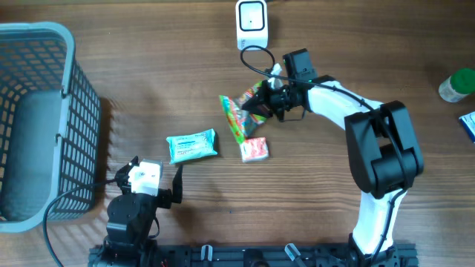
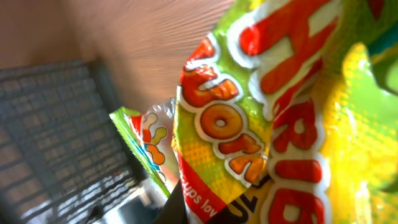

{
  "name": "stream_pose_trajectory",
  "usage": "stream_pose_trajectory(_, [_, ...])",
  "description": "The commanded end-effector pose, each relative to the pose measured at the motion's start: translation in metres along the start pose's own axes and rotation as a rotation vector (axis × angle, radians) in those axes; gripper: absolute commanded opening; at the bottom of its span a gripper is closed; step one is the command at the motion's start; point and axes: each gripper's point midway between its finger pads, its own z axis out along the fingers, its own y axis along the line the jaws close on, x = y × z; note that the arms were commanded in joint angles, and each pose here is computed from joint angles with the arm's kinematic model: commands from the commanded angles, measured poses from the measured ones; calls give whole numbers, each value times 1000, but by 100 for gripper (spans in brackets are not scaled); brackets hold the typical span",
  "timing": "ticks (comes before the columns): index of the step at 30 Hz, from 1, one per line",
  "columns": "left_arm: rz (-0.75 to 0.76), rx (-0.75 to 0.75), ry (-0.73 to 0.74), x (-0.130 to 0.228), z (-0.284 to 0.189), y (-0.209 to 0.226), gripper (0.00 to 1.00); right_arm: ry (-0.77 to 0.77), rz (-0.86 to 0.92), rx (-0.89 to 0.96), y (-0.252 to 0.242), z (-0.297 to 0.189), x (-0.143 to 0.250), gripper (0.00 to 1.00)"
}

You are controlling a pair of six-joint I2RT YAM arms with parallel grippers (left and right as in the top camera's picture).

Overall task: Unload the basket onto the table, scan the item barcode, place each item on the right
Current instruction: 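Grasp the Haribo gummy bag with the right gripper and lift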

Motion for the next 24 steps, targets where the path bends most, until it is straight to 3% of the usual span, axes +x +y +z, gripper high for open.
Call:
stream_pose_trajectory(1, [6, 9, -5, -1, 0, -1, 100, -190, -176, 182, 12, -51, -23, 5])
stream_pose_trajectory(4, [6, 9, -5, -1, 0, -1, 100, -344, -131, 469, -14, -102, -24, 5])
stream_pose_trajectory(5, [5, 9, -6, -1, 0, -1, 100, -345, -117, 509, -19, -108, -21, 11])
stream_pose_trajectory(6, [6, 9, -5, -1, 0, -1, 100, -333, -114, 515, -21, -108, -18, 81])
stream_pose_trajectory(7, [5, 9, -6, -1, 0, -1, 100, -323, -114, 510, -21, -107, -16, 100])
stream_pose_trajectory(10, [6, 9, -5, -1, 0, -1, 100, -311, -132, 417, -4, -99, -17, 100])
stream_pose_trajectory(15, [6, 9, -5, -1, 0, -1, 100, -519, 492, 506, -41, -117, -14, 100])
stream_pose_trajectory(17, [6, 9, -5, -1, 0, -1, 100, -589, 625, 556, -58, -119, -13, 100])
stream_pose_trajectory(24, [5, 9, -6, -1, 0, -1, 100, -551, 699, 589, -103, -74, -30, 100])
